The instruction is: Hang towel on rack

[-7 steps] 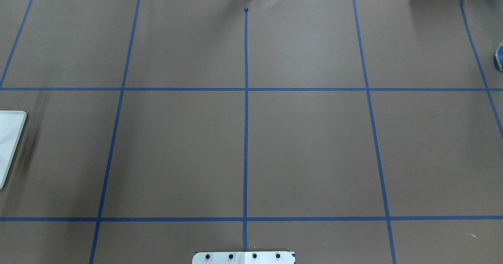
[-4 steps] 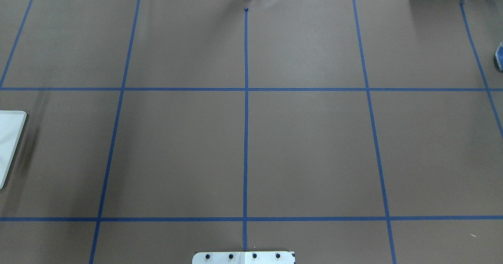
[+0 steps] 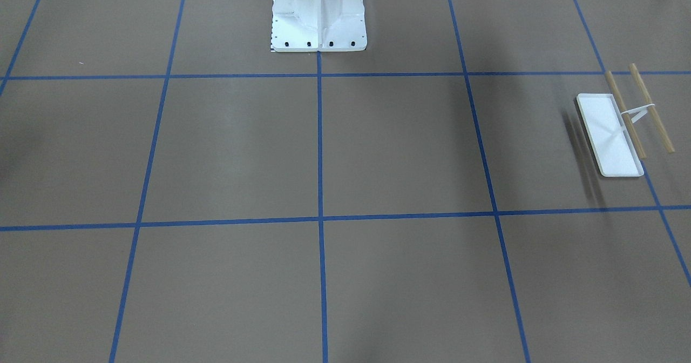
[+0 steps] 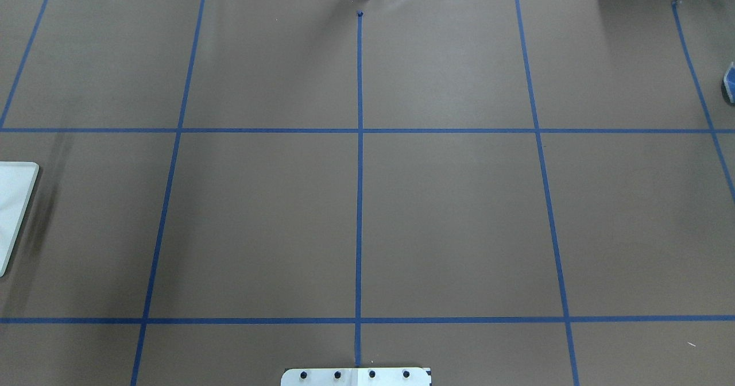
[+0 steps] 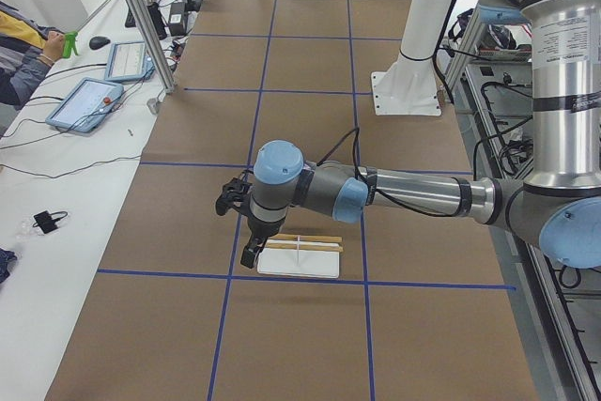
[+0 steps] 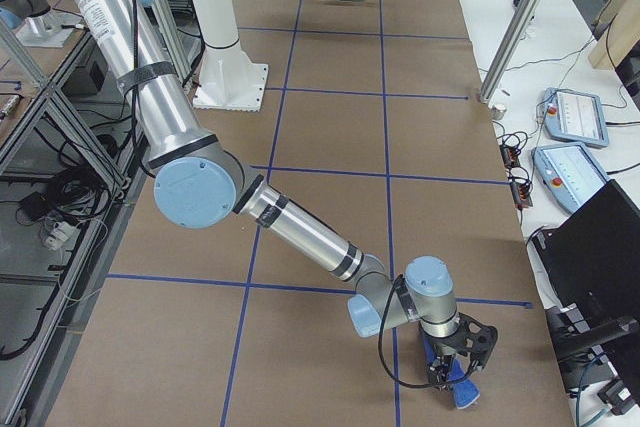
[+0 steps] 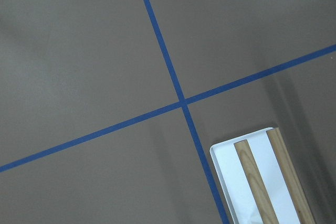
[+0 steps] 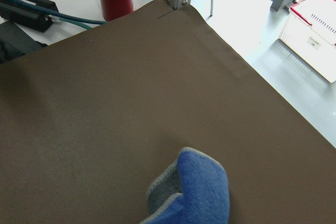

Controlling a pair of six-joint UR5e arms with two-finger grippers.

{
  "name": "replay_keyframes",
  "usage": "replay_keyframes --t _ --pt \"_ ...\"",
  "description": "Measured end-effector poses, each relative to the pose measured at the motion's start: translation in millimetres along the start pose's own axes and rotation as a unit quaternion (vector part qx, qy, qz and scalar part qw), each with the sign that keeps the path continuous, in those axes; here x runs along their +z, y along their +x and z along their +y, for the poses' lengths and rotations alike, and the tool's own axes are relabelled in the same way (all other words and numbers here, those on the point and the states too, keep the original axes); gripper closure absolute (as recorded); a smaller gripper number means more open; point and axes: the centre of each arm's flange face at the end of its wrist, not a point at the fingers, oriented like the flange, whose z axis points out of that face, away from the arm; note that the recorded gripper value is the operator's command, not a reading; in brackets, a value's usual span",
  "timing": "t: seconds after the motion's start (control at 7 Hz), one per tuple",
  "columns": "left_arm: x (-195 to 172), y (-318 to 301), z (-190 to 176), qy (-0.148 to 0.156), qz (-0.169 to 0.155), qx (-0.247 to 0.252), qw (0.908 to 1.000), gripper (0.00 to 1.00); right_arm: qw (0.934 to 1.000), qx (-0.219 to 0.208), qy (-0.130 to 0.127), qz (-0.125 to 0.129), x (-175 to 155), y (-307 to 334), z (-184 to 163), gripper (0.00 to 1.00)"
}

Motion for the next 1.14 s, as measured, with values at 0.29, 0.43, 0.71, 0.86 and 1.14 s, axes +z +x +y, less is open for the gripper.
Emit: replay_keyframes --t 0.29,0.43,0.71,0.86,1.14 --pt "0 0 0 0.0 0.0 0.0 1.0 0.02 0.9999 0.009 0.006 -0.008 -1 0 1 0.08" --pt "0 0 0 0.0 0.0 -0.001 1.0 0.02 0.9999 0.009 0.007 -0.009 6 16 12 0.1" --pt "1 -1 1 -0.001 0.0 -0.001 1.0 0.02 0.9998 0.009 0.01 -0.011 10 20 17 0.11" --pt "2 -1 1 -0.002 0.0 -0.001 1.0 0.02 0.9996 0.018 0.013 -0.016 8 15 14 0.11" --pt "2 -1 1 -0.002 0.0 -0.001 1.0 0.02 0.9988 0.042 0.015 -0.022 8 15 16 0.12"
